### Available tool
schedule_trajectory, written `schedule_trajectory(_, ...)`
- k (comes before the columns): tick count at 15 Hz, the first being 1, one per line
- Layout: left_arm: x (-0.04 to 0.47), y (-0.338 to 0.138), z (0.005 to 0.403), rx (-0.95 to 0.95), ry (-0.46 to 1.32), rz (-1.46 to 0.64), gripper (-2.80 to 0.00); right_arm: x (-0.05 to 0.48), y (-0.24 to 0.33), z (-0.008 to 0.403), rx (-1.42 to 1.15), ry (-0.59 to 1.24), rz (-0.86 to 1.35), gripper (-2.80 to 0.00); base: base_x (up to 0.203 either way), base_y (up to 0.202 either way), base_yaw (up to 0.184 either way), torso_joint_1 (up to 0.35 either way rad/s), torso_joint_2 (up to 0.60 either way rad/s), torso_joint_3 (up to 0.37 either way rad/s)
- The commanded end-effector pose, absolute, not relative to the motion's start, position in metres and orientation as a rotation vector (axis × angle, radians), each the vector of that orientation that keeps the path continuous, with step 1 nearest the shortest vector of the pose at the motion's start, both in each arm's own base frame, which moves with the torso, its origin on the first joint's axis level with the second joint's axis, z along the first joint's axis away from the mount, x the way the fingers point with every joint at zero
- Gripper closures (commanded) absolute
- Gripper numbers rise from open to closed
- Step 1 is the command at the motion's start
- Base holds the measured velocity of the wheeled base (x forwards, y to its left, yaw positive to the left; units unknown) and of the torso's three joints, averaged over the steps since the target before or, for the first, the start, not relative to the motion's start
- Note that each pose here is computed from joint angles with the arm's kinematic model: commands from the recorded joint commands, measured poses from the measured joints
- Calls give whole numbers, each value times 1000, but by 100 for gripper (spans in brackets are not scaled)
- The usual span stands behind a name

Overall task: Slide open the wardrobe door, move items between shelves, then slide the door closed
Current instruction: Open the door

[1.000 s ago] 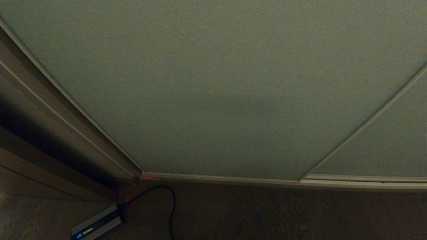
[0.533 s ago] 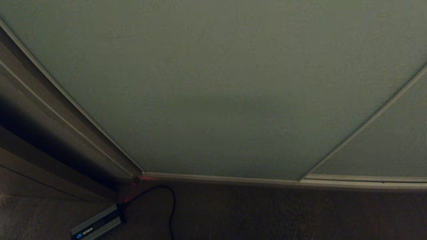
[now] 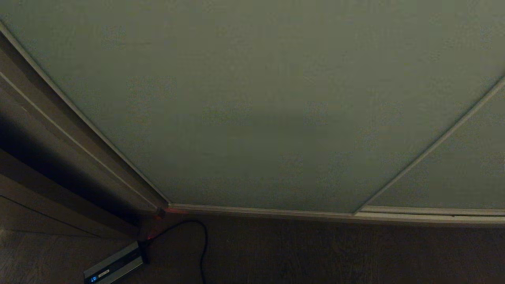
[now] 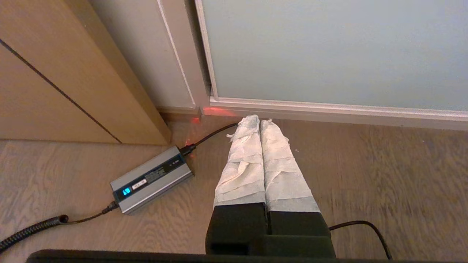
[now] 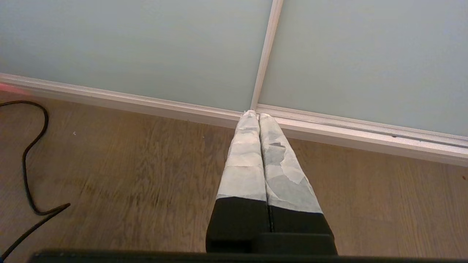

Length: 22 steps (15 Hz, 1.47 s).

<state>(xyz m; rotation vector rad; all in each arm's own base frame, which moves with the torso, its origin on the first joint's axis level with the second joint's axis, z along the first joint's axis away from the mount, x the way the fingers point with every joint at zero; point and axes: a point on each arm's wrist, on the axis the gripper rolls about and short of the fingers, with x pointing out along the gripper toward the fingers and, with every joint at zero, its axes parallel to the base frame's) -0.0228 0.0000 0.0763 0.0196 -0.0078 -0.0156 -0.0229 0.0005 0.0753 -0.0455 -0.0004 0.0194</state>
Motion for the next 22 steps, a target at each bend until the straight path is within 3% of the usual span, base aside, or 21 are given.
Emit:
schedule_trajectory(1, -23, 0, 76, 35, -5, -17, 0, -23, 1, 74, -46, 3, 20, 0, 0, 0, 0, 0, 0, 0)
schedule_trajectory(7, -23, 0, 77, 35, -5, -8, 0, -23, 1, 74, -46, 3, 20, 0, 0, 0, 0, 0, 0, 0)
schedule_trajectory(9, -27, 0, 95, 73, -44, -2, 0, -23, 1, 74, -47, 3, 20, 0, 0, 0, 0, 0, 0, 0)
schedule_trajectory(15, -42, 1, 225, 81, -276, 32, 0, -23, 1, 74, -46, 3, 20, 0, 0, 0, 0, 0, 0, 0)
schedule_trajectory(22, 32, 7, 371, 17, -568, 333, 0, -23, 1, 74, -46, 4, 20, 0, 0, 0, 0, 0, 0, 0)
